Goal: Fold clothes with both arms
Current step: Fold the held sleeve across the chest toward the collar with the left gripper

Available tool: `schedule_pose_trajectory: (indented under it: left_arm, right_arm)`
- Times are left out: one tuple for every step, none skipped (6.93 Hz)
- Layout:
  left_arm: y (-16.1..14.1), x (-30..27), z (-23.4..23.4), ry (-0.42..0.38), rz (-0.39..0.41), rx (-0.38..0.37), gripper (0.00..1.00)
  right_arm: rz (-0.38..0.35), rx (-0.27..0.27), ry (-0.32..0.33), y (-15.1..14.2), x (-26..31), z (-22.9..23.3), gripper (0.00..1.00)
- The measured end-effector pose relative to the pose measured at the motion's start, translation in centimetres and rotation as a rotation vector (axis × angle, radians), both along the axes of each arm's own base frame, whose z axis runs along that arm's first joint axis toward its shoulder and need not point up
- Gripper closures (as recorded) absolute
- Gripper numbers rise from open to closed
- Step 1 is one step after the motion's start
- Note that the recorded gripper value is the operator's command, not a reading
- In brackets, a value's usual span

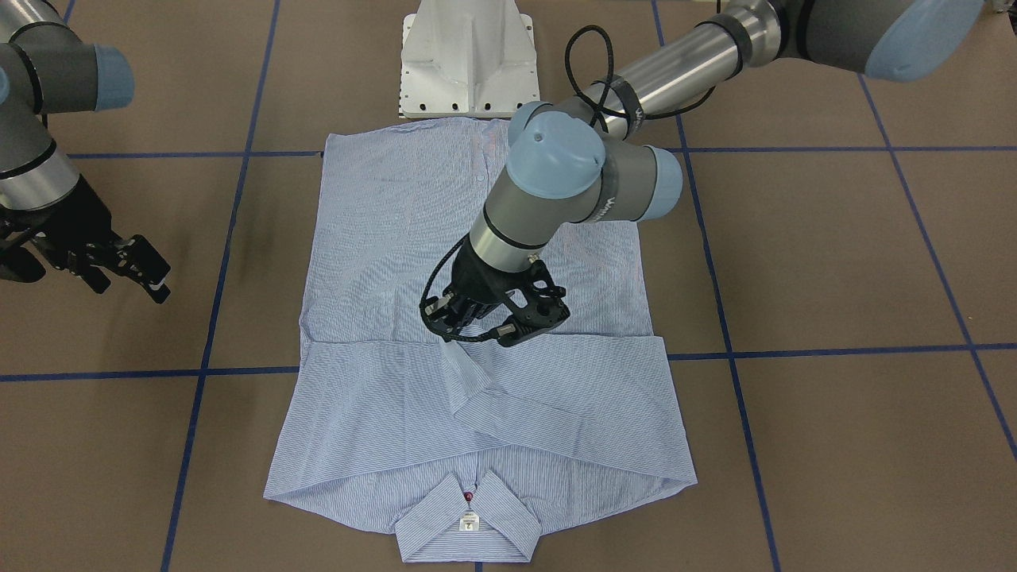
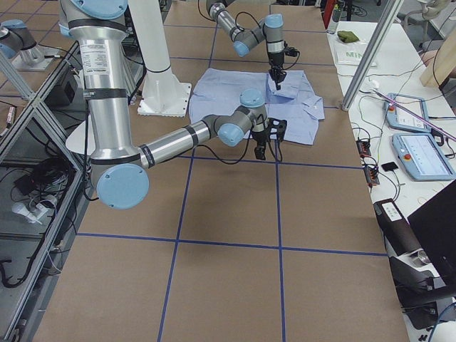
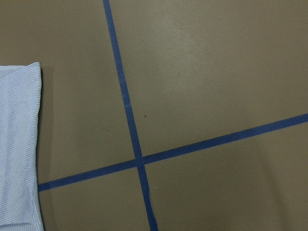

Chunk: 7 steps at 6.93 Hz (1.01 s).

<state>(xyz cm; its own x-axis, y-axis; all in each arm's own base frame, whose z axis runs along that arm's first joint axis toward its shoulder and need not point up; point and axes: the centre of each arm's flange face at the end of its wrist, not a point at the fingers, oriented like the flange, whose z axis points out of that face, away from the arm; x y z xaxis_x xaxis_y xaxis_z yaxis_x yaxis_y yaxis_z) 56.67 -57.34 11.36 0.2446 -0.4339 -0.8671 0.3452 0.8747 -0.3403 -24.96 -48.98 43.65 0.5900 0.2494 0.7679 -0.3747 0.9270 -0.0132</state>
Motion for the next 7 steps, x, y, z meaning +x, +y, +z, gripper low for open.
schedule_pose_trajectory:
  left_arm:
    - [1.4,1.8,-1.1,0.001,0.0,0.016,1.0]
    - [2.7,3.2,-1.9,0.001,0.0,0.028,1.0]
    - [3.7,4.4,-2.1,-0.002,0.001,0.035,0.72]
    - [4.3,5.1,-2.2,-0.006,0.003,0.038,0.65]
    - [4.5,5.6,-2.4,-0.007,0.006,0.04,0.13]
    - [4.5,5.9,-2.9,-0.007,0.008,0.043,0.0]
    - [4.4,6.1,-3.5,-0.006,0.009,0.048,0.0]
  right_arm:
    - [0.0,-0.001,0.0,0.0,0.0,0.0,0.0]
    - [-0.001,0.0,-0.001,0.0,0.0,0.0,0.0]
    - [-0.001,0.0,-0.003,0.1,0.1,-0.1,0.0]
    - [0.0,-0.001,-0.002,0.1,0.2,0.0,0.0]
    - [0.0,-0.004,0.0,0.3,0.3,0.2,0.0]
    - [0.0,-0.006,0.001,0.4,0.5,0.4,0.0]
    - [0.002,-0.01,0.0,0.7,0.7,0.4,0.0]
